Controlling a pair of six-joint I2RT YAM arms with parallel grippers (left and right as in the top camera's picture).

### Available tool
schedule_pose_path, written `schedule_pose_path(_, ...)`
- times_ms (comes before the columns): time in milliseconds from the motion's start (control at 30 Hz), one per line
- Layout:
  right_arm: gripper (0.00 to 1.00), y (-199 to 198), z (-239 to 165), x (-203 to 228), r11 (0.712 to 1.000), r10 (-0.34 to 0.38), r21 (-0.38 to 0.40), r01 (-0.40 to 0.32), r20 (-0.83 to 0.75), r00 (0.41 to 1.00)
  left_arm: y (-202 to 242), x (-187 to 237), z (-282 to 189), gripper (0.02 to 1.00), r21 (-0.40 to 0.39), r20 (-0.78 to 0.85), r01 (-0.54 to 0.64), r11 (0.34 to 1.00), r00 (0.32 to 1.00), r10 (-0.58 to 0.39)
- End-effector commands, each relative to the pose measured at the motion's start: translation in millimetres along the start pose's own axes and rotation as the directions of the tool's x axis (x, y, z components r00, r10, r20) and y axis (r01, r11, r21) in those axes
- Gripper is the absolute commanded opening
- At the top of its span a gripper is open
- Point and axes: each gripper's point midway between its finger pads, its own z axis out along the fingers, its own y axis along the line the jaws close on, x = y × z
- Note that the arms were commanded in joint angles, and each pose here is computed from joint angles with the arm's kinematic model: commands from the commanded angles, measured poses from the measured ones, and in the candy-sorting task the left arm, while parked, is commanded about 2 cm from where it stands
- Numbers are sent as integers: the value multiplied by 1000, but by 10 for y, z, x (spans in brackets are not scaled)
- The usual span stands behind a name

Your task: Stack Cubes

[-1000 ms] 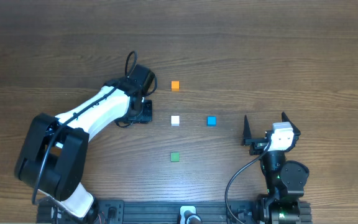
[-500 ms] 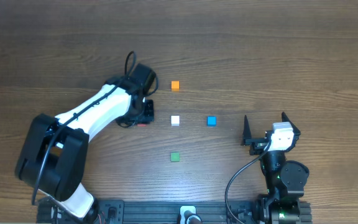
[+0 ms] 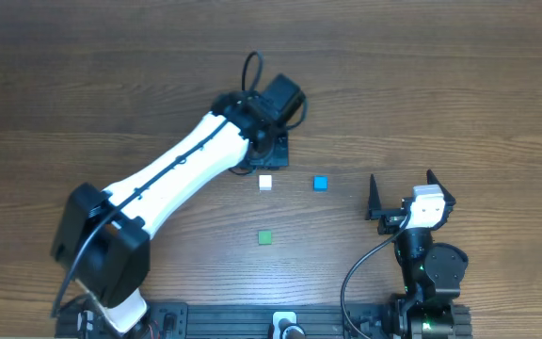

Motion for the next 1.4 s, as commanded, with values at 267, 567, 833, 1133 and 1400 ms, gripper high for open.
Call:
schedule_pose_path(267,991,-18,-1,15,1000,-2,8,2,1,1000,24,124,326,40,-75,-75,68,995,994,-74)
schedule_pose_path(567,993,-18,-1,15,1000,-2,8,2,1,1000,27,164,413,40,-88,-98,63,994,993,-72)
schedule_pose_path(833,993,-18,-1,15,1000,-2,8,2,1,1000,-1,223,511,42,-107,-111,43,993,992,-55)
schedule_pose_path(1133,991,-18,-1,15,1000,-2,8,2,1,1000,23,220,607,40,-127,-114,41,991,992,-55)
schedule_pose_path(1400,993,-18,-1,15,1000,-2,8,2,1,1000,57,194,613,38,-147,-95,53,988,993,-68)
